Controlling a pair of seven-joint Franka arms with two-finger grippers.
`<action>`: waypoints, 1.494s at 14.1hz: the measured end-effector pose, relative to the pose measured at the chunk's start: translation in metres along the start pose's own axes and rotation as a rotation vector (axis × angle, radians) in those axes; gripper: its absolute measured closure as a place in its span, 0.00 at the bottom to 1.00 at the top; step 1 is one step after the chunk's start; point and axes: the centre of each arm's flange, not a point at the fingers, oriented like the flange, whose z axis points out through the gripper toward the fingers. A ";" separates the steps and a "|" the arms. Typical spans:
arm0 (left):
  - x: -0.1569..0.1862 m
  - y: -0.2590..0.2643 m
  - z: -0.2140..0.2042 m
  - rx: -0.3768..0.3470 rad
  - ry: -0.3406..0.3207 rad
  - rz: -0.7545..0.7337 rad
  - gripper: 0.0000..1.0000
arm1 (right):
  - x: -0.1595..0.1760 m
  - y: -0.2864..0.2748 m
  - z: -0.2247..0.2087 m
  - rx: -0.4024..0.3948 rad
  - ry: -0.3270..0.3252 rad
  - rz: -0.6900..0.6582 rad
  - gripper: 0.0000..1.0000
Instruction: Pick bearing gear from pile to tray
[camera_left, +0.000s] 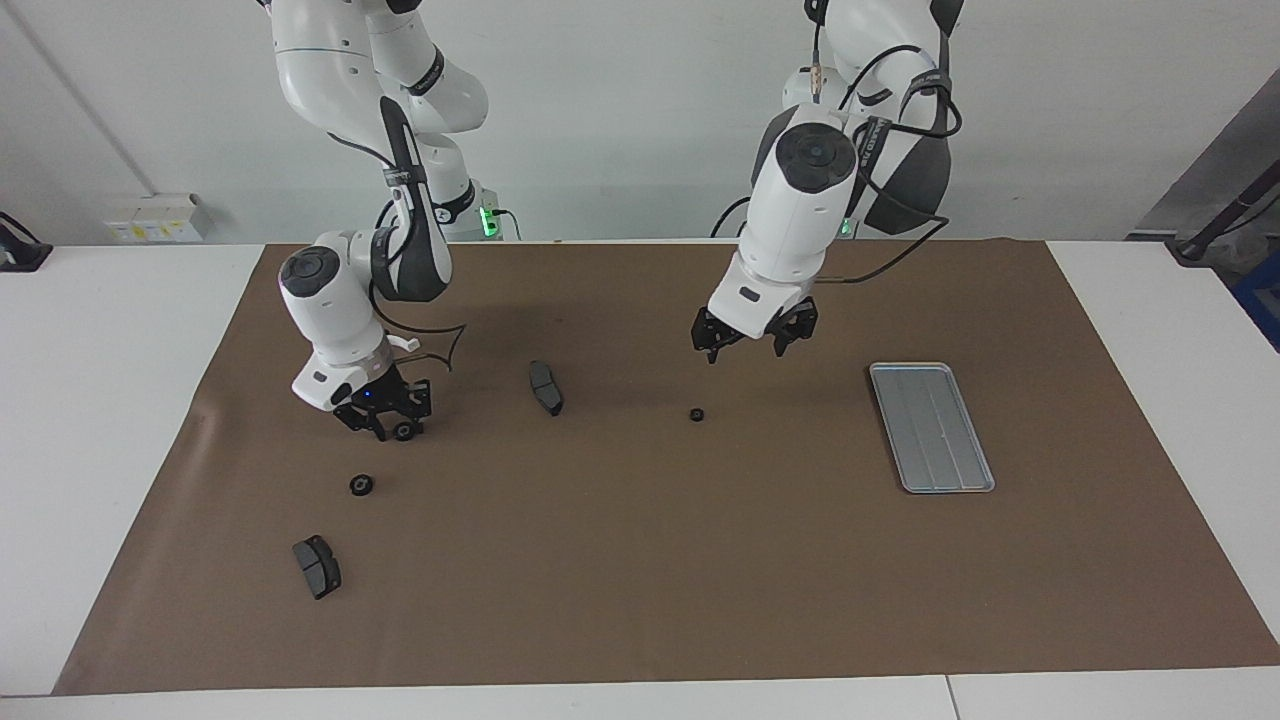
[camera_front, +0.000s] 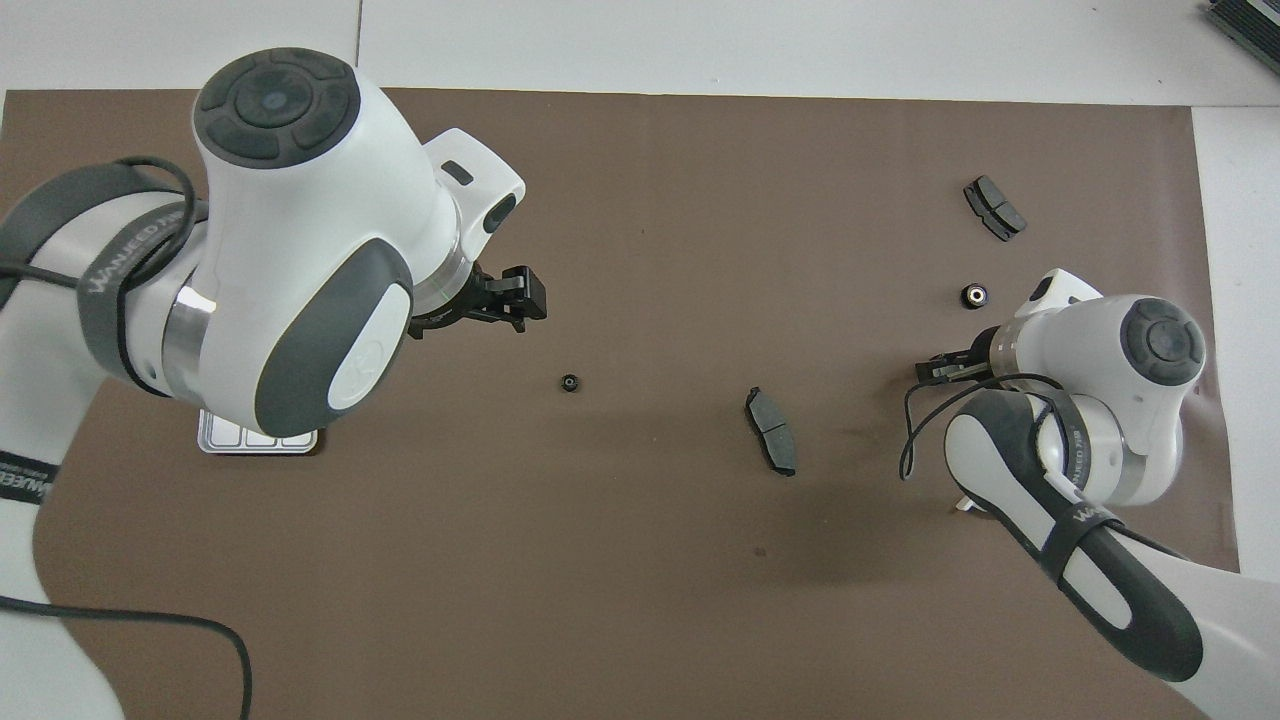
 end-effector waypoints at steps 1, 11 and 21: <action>0.001 0.011 0.008 -0.006 0.008 -0.003 0.00 | 0.000 0.001 -0.001 -0.001 0.002 0.001 0.46; 0.000 0.024 0.121 -0.034 0.048 -0.053 0.00 | 0.004 -0.005 -0.005 0.003 0.004 -0.008 0.65; -0.022 0.027 0.189 -0.022 0.034 -0.043 0.00 | 0.040 -0.026 -0.083 0.037 -0.055 0.067 0.65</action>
